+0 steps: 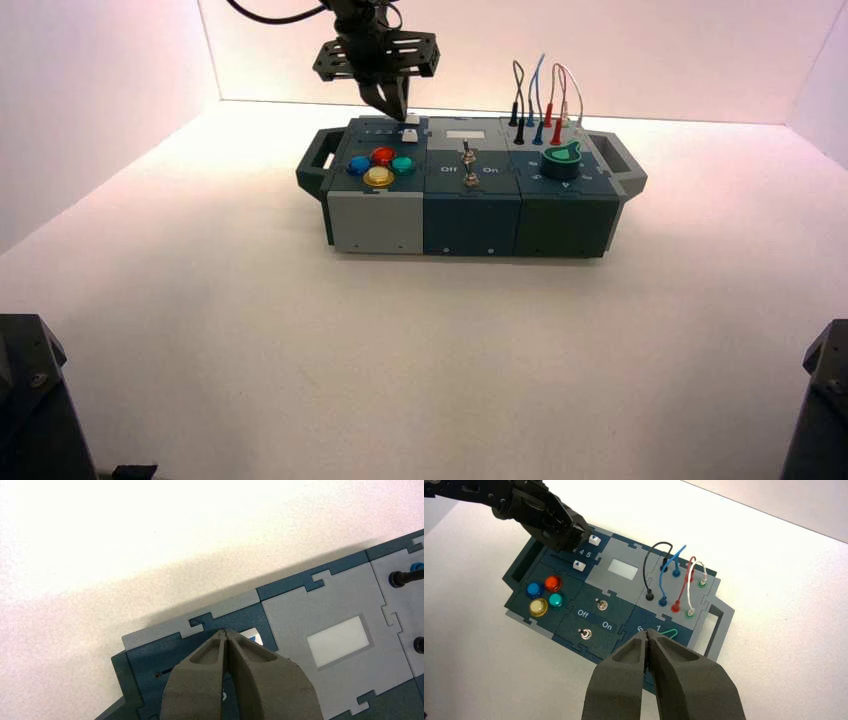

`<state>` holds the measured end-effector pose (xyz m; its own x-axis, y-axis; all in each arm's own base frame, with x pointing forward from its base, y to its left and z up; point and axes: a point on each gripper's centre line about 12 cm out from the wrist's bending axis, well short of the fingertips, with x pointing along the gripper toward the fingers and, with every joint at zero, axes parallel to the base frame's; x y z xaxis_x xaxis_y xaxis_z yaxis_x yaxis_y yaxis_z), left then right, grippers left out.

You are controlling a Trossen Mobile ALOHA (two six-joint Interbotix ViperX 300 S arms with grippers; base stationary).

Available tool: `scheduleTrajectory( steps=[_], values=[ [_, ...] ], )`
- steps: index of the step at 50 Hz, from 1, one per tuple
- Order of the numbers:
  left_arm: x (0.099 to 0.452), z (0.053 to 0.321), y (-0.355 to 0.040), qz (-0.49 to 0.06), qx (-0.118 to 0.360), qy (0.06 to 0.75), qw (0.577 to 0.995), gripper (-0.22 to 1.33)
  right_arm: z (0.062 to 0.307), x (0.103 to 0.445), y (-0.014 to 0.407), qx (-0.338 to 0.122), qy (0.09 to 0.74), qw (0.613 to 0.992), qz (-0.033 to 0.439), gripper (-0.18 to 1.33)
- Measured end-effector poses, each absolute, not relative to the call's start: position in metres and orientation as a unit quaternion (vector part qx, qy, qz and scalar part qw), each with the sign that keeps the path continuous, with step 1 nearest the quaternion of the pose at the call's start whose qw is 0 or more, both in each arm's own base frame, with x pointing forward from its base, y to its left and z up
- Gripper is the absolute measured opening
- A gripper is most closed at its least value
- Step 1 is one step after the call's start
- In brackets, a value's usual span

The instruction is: Move the top slider to position 5.

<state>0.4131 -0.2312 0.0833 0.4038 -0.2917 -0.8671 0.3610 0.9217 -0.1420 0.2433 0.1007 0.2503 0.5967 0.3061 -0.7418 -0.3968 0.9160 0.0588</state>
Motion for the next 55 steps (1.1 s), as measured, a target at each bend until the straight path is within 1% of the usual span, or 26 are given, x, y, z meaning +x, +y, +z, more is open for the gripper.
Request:
scheduleTrajectory(
  steps=[13,21,32,33,36,40,46,55],
  values=[
    [0.410,0.082,-0.231,-0.195,0.038,0.523,0.829,-0.16,0.250,0.241,0.100,-0.058,0.412,0.888,0.197,-0.14],
    [0.405,0.087,-0.231,-0.196,0.042,0.537,0.819,-0.16,0.252,0.237,0.099,-0.058,0.416,0.886,0.198,-0.14],
    [0.399,0.111,-0.233,-0.205,0.045,0.537,0.817,-0.16,0.256,0.232,0.098,-0.059,0.415,0.886,0.200,-0.14],
    [0.398,0.116,-0.233,-0.207,0.046,0.535,0.818,-0.16,0.257,0.232,0.097,-0.059,0.413,0.887,0.201,-0.14],
    [0.398,0.119,-0.232,-0.208,0.046,0.535,0.817,-0.16,0.257,0.232,0.097,-0.059,0.412,0.887,0.200,-0.14],
    [0.395,0.135,-0.231,-0.211,0.047,0.531,0.819,-0.16,0.259,0.231,0.097,-0.059,0.409,0.888,0.201,-0.14],
    [0.387,0.144,-0.228,-0.213,0.052,0.545,0.810,-0.16,0.259,0.230,0.096,-0.063,0.408,0.889,0.200,-0.14],
    [0.375,0.149,-0.222,-0.212,0.053,0.553,0.804,-0.17,0.250,0.226,0.094,-0.065,0.419,0.883,0.199,-0.14]
  ],
)
